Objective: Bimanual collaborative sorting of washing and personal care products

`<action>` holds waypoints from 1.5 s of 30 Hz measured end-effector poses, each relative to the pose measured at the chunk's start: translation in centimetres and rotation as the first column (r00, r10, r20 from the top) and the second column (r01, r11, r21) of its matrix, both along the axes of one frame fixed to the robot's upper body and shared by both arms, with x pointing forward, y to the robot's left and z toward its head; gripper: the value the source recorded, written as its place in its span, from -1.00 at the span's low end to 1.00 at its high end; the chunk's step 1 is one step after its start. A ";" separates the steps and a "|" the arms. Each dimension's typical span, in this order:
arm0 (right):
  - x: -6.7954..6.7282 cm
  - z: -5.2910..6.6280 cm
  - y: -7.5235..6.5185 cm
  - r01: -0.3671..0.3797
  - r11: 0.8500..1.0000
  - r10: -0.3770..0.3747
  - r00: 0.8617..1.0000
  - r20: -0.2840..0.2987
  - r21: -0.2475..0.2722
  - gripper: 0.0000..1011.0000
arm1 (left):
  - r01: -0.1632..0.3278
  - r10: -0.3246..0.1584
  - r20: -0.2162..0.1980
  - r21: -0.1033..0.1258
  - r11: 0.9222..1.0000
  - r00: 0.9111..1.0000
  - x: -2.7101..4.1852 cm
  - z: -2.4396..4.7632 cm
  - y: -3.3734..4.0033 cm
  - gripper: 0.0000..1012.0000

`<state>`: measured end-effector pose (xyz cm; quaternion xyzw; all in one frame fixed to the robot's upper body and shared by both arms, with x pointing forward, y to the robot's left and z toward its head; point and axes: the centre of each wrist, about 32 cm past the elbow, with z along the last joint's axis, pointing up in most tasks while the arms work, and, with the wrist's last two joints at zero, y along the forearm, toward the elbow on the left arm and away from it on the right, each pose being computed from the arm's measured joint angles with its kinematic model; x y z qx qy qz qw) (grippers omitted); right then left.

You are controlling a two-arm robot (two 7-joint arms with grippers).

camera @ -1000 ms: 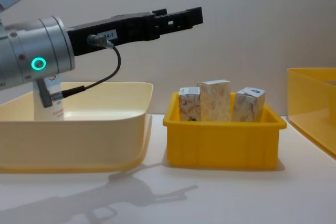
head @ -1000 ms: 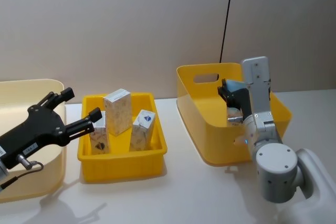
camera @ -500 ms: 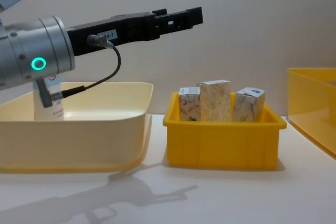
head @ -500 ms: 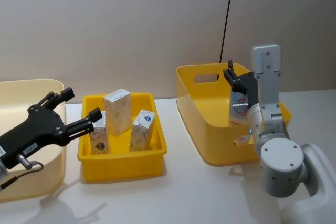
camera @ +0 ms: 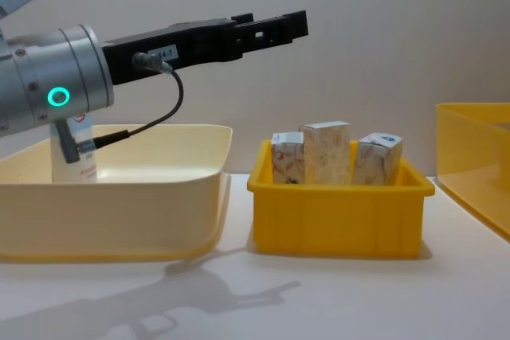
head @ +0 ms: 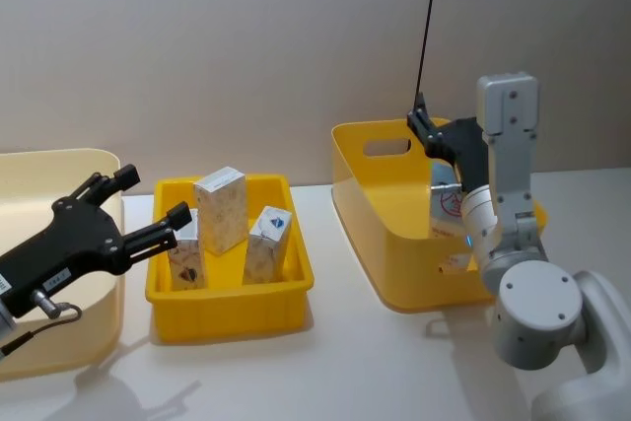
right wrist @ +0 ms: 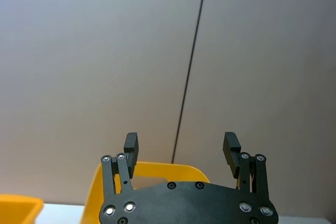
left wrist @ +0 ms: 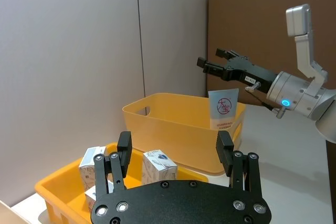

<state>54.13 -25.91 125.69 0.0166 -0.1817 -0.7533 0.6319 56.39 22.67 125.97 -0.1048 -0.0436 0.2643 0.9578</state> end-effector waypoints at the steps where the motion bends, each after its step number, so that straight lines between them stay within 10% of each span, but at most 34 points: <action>1: 0.0 0.0 0.0 -0.007 1.000 0.007 1.000 0.004 0.001 0.98 | 0.000 0.000 0.000 0.000 1.000 1.000 0.00 0.00 0.00 0.98; 13: -0.9 -0.7 0.1 -0.057 0.998 0.057 0.998 -0.015 0.010 0.98 | -0.065 0.065 -0.008 0.031 0.997 0.998 -0.66 -0.63 -0.28 0.98; 23: -3.1 -2.5 0.6 -0.173 0.984 0.175 0.982 -0.070 0.040 0.98 | -0.178 0.179 -0.010 0.087 0.980 0.984 -1.92 -1.78 -0.82 0.98; 35: -6.3 -4.8 1.3 -0.330 0.938 0.343 0.928 -0.144 0.107 0.98 | -0.317 0.319 0.012 0.149 0.937 0.948 -3.58 -3.10 -1.48 0.98; 45: -9.1 -6.4 2.1 -0.442 0.878 0.473 0.859 -0.195 0.182 0.98 | -0.425 0.425 0.045 0.189 0.885 0.904 -5.00 -4.13 -2.03 0.97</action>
